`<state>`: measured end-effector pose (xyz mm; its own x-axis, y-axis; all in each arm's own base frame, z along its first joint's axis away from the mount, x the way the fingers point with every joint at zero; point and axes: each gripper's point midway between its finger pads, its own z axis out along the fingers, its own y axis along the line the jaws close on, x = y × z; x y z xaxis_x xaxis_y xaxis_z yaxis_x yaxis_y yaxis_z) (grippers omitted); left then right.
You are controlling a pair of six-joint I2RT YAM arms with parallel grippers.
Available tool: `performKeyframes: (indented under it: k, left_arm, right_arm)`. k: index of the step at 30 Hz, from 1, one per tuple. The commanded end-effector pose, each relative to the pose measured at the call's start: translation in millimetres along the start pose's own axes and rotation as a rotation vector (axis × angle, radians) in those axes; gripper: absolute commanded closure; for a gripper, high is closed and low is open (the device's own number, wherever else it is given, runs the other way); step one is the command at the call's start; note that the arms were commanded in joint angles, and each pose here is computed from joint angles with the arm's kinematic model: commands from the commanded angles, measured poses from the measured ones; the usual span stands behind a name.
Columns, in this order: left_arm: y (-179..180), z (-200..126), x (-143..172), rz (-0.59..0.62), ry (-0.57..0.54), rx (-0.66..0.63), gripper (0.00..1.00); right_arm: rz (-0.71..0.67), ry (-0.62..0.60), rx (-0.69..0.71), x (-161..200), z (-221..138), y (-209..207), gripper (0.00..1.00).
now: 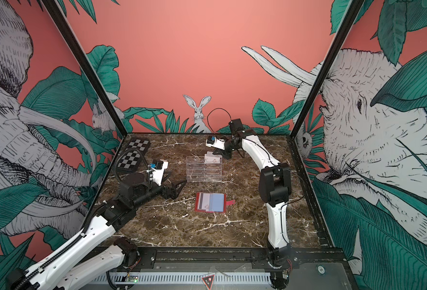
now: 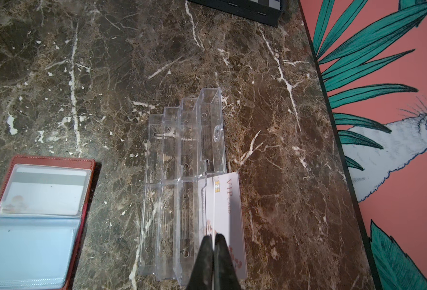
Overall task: Take the credit cards out of the card holder
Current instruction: Place the credit card in the storage box.
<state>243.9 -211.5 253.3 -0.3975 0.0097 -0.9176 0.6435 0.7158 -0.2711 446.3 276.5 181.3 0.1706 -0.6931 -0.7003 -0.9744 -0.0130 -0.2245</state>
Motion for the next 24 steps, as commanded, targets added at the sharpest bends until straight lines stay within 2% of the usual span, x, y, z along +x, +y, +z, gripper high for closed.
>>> performKeyframes:
  k: [1,24]
  left_arm:
    - [2.4,0.4,5.9,-0.016,0.006,-0.005,0.01]
    - [3.9,1.9,17.1,-0.039,0.029,-0.002,0.01]
  right_arm:
    - [-0.016,-0.013,-0.04,-4.5,4.1,4.7,1.0]
    - [-0.02,0.05,-0.106,3.0,27.8,1.1,1.0]
